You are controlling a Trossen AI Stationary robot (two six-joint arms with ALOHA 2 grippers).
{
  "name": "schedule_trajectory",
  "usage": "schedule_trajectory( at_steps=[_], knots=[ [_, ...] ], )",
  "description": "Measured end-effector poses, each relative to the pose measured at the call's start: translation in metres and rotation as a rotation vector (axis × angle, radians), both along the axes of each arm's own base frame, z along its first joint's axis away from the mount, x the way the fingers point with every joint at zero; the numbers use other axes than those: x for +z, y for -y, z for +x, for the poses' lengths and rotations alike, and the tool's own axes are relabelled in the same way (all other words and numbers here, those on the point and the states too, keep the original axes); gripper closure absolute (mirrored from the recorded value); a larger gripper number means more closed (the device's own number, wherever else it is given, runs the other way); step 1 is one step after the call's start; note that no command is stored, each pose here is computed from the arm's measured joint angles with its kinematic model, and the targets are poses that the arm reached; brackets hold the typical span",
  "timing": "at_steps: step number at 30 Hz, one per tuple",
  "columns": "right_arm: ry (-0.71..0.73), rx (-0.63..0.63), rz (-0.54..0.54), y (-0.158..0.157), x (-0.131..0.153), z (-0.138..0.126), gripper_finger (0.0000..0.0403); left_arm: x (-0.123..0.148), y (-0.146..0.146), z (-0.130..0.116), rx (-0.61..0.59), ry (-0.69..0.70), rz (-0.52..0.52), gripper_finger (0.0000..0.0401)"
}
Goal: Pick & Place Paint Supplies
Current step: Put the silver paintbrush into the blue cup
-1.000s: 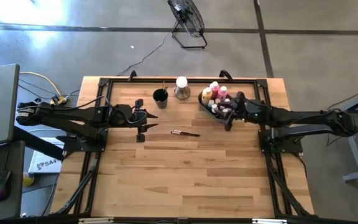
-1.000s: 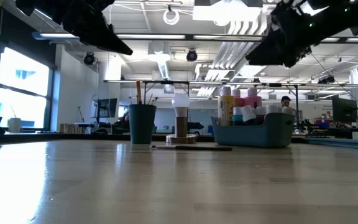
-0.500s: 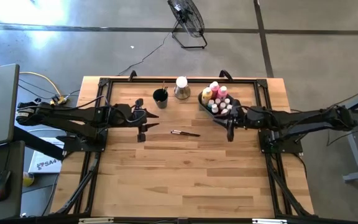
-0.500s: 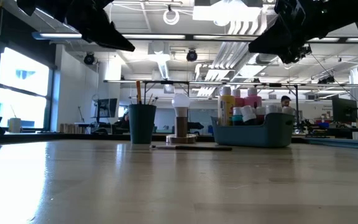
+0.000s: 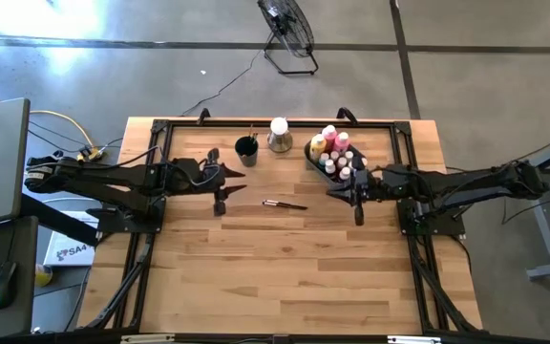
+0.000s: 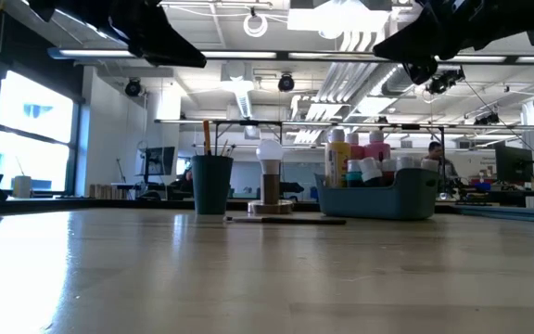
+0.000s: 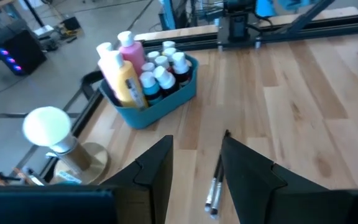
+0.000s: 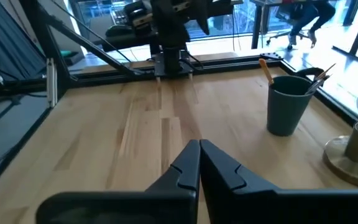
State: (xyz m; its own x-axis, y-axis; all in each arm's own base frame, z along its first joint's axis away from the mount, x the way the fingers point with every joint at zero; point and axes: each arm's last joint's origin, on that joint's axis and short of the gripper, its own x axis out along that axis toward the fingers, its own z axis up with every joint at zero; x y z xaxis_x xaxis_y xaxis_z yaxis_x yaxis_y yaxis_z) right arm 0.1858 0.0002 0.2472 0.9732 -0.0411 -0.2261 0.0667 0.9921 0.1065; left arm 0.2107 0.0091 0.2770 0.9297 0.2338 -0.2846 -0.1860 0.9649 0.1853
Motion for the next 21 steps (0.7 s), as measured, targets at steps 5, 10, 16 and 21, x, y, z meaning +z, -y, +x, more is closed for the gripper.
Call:
schedule_trajectory(
  at_steps=[5, 10, 16, 21],
  knots=[
    [0.009, 0.014, -0.061, 0.000, 0.002, -0.002, 0.0400, 0.003, 0.000, -0.004, 0.001, 0.004, 0.043, 0.0286],
    [0.048, 0.020, -0.092, 0.000, 0.009, -0.010, 0.0400, 0.011, 0.000, -0.017, -0.027, 0.019, 0.067, 0.0345],
    [0.042, 0.021, -0.095, 0.000, 0.014, -0.026, 0.0400, 0.017, 0.003, -0.033, -0.125, 0.007, 0.107, 0.0395],
    [0.047, 0.023, -0.088, 0.000, 0.017, -0.039, 0.0400, 0.024, 0.003, -0.044, -0.138, 0.045, 0.148, 0.0397]
  ],
)
